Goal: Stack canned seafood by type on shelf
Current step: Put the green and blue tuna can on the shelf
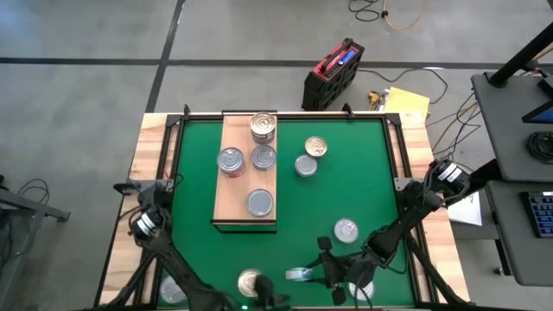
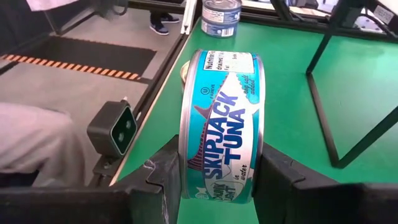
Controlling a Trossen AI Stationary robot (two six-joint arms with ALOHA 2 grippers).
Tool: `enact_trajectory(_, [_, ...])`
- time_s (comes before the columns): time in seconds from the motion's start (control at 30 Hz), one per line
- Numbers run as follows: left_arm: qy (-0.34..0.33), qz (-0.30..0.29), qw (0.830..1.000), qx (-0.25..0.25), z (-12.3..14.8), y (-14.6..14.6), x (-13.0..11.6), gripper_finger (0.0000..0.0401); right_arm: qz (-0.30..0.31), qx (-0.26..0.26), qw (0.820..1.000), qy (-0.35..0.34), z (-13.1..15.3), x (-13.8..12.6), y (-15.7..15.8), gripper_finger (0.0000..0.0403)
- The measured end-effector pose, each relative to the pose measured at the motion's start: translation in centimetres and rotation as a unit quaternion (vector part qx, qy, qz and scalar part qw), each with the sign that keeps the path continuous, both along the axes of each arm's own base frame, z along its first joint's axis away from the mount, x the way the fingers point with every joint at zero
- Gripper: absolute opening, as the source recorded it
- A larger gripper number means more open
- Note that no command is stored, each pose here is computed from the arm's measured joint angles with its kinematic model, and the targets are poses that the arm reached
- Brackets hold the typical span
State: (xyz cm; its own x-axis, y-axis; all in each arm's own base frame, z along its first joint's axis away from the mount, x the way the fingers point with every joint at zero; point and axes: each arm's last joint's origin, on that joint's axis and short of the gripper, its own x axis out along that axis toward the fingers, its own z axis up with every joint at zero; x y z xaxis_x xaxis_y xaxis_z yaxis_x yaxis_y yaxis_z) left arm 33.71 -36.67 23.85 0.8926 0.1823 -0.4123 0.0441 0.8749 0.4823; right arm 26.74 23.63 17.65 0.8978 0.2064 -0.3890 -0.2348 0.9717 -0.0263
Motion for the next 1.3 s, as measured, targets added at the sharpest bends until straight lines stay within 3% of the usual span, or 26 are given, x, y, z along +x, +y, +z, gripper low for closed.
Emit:
enact_trajectory(0.1, [-0.005,-0.088,0.996,-0.002,1.0,-0.4,1.1,0.0108,0.003,-0.008,1.0,0.0,0.0,0.0,0.0,0.0135])
enact_trajectory(0.17, [-0.012,-0.113,0.993,0.008,1.2,-0.4,1.5,0.0103,0.004,-0.009,1.0,0.0,0.0,0.0,0.0,0.0135])
enact_trajectory(0.43, [-0.014,-0.103,0.995,0.004,0.3,0.7,1.7,0.0095,0.017,-0.008,1.0,0.004,-0.1,-0.1,0.0,0.0135])
enact_trajectory(0.7, [-0.141,-0.116,0.981,-0.07,-1.7,2.6,-0.6,0.0095,0.02,-0.017,1.0,0.001,0.0,-0.1,0.0,0.0135])
enact_trajectory(0.83, [-0.196,-0.073,0.973,-0.094,-2.2,4.2,-1.9,0.0095,0.019,-0.018,1.0,-0.011,0.8,0.0,-0.4,0.0135])
enact_trajectory(0.97, [-0.197,-0.021,0.978,-0.062,-2.9,5.5,-3.3,0.0095,0.014,-0.03,0.999,-0.027,1.8,0.3,-1.2,0.0135])
enact_trajectory(1.07, [-0.222,0.07,0.971,-0.054,-1.2,6.3,-5.1,0.0095,0.006,-0.028,0.999,-0.046,3.1,0.5,-2.0,0.0135])
enact_trajectory(1.13, [-0.231,0.095,0.967,-0.057,-0.2,6.6,-6.3,0.0095,0.001,-0.028,0.998,-0.06,4.2,0.7,-2.7,0.0135])
enact_trajectory(1.23, [-0.219,0.043,0.973,-0.061,-0.5,7.0,-7.8,0.0095,-0.013,-0.031,0.996,-0.082,5.6,0.9,-4.0,0.0135])
enact_trajectory(1.3, [-0.219,0.001,0.971,-0.096,-0.6,7.6,-8.7,0.0095,-0.022,-0.037,0.995,-0.093,6.3,1.2,-4.8,0.0135])
